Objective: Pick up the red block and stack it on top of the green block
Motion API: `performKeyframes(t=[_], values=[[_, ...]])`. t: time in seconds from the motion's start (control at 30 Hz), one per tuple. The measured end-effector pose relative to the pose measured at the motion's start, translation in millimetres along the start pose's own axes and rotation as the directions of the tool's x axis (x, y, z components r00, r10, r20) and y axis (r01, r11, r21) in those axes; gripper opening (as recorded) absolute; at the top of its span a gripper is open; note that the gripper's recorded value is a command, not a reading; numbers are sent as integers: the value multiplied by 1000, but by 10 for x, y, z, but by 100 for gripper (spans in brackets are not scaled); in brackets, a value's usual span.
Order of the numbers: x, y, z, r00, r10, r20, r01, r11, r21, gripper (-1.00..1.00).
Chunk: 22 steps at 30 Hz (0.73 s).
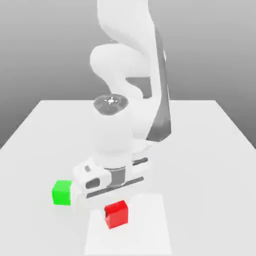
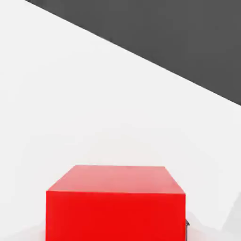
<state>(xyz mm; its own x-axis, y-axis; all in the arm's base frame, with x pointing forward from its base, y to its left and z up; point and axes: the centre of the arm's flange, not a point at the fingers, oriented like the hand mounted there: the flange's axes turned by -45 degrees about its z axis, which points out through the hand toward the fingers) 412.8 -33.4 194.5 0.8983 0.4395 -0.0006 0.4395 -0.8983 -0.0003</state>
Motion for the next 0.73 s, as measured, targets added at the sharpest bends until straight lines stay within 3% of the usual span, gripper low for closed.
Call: performKeyframes(t=[0.37,0.6,0.63,0.73], values=[[-1522,885,-490,880,476,0,-476,879,-3,-100],[-1623,919,27,862,507,-2,-507,862,4,-100],[-1629,912,101,862,507,-1,-507,862,2,100],[-1629,912,101,862,507,-1,-507,862,2,100]])
